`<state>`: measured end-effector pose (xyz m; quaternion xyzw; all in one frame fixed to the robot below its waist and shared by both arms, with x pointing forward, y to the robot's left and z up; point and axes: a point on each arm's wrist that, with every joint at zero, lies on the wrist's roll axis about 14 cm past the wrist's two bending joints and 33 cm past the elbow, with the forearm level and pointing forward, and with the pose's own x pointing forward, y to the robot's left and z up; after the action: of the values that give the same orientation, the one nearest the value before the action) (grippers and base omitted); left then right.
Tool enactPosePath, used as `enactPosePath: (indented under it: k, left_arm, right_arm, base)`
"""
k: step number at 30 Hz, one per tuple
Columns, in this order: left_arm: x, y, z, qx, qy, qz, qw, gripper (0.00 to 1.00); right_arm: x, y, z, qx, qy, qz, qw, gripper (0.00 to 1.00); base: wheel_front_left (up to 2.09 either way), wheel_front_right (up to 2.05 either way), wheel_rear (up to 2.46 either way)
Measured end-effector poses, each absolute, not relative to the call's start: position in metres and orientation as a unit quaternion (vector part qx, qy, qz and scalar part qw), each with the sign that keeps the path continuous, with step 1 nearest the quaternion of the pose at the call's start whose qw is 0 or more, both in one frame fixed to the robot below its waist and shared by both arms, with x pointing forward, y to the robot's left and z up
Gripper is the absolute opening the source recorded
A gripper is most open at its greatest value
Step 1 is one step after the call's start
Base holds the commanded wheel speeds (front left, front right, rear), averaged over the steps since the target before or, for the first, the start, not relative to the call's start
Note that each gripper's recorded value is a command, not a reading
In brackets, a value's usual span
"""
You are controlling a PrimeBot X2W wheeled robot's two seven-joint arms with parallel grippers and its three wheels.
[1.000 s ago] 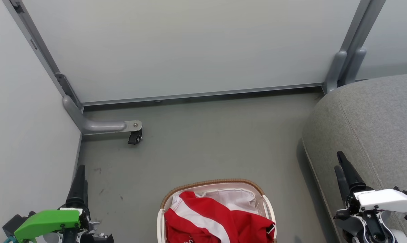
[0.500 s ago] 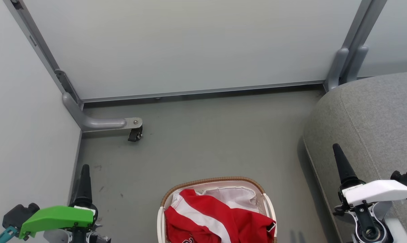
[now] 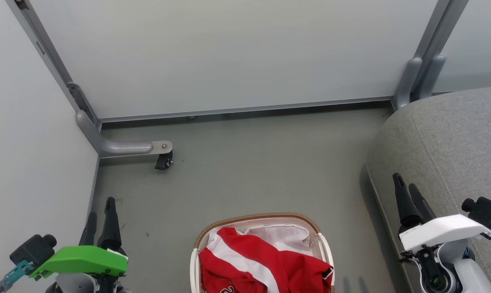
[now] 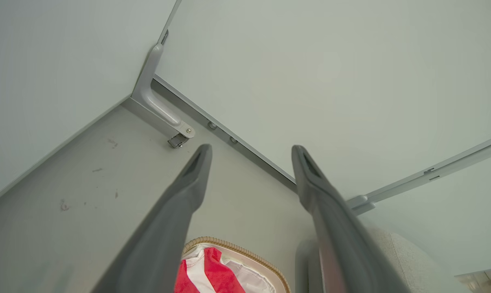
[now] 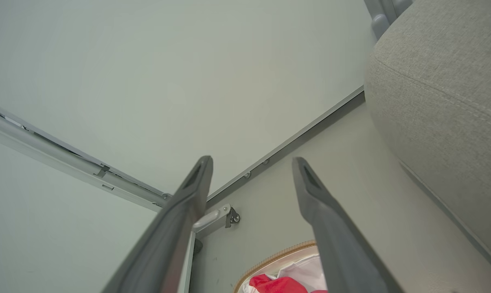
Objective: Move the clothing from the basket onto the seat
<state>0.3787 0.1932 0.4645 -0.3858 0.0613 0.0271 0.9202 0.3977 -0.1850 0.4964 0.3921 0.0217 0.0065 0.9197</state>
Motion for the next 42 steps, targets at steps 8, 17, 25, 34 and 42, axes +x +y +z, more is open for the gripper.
enactPosePath:
  k: [8,17,25,34,42]
  left_arm:
    - [0.378,0.188,0.463,-0.324,0.067,0.012,0.944,1.00]
    - [0.378,0.182,0.465,-0.257,0.065,-0.002,0.964,1.00]
    - [0.376,0.182,0.465,-0.209,0.062,-0.007,0.976,1.00]
    - [0.376,0.180,0.469,-0.164,0.052,-0.018,0.985,1.00]
    - [0.372,0.179,0.470,-0.129,0.044,-0.023,0.990,1.00]
  right_arm:
    - [0.397,-0.180,0.495,0.336,0.024,0.016,0.941,1.00]
    - [0.397,-0.178,0.494,0.277,0.021,0.023,0.960,1.00]
    - [0.397,-0.177,0.493,0.228,0.017,0.028,0.973,1.00]
    - [0.396,-0.174,0.493,0.175,0.013,0.038,0.984,1.00]
    - [0.395,-0.170,0.495,0.135,0.007,0.049,0.990,1.00]
  base:
    - [0.00,0.00,0.00]
    - [0.00,0.00,0.00]
    - [0.00,0.00,0.00]
    - [0.00,0.00,0.00]
    - [0.00,0.00,0.00]
